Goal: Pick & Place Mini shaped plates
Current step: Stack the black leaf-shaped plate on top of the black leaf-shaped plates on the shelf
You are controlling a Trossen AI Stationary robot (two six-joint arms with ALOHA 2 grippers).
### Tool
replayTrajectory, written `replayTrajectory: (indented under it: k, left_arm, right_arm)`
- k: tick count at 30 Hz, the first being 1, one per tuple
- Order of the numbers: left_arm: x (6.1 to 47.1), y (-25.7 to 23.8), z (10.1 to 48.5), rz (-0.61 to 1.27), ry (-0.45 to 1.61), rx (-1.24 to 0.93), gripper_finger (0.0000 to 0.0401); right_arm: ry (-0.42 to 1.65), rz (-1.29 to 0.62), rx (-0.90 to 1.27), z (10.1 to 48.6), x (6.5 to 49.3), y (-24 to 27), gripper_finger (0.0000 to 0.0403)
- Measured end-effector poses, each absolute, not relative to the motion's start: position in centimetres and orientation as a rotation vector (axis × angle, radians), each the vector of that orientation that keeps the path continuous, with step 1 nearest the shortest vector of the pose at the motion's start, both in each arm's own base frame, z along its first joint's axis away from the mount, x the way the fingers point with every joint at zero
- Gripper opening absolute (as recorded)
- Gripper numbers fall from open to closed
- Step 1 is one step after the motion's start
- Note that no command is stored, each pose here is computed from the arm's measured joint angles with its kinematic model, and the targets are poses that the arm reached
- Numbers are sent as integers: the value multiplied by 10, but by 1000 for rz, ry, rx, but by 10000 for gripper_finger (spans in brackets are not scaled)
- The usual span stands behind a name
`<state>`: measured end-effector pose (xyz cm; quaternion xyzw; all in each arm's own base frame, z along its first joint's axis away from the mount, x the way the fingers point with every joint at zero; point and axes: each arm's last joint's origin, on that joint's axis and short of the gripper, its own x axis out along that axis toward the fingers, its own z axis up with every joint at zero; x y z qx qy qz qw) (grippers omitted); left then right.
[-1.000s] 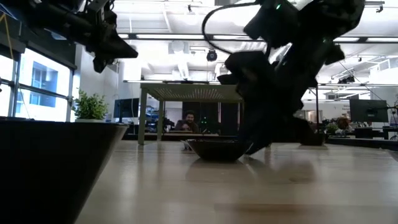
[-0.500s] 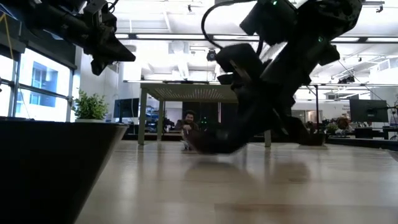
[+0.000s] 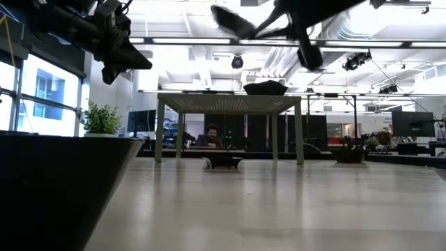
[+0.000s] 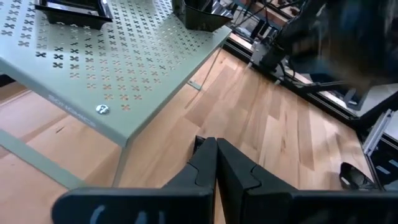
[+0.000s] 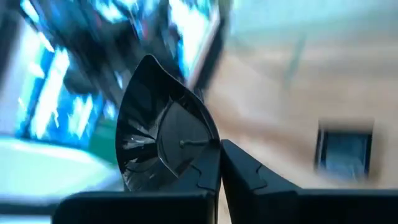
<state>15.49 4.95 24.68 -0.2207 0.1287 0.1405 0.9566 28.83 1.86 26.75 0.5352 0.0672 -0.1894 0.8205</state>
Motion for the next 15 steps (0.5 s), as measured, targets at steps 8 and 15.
replayTrajectory:
  k: [8,15]
  left_arm:
    - [155,50,247,296,259,-446,0]
    - [155,50,247,298,259,-445,0]
  right_arm:
    - [-19,-710,1066,326,245,-74,2]
    - [-21,-931,1123,337,225,-167,2]
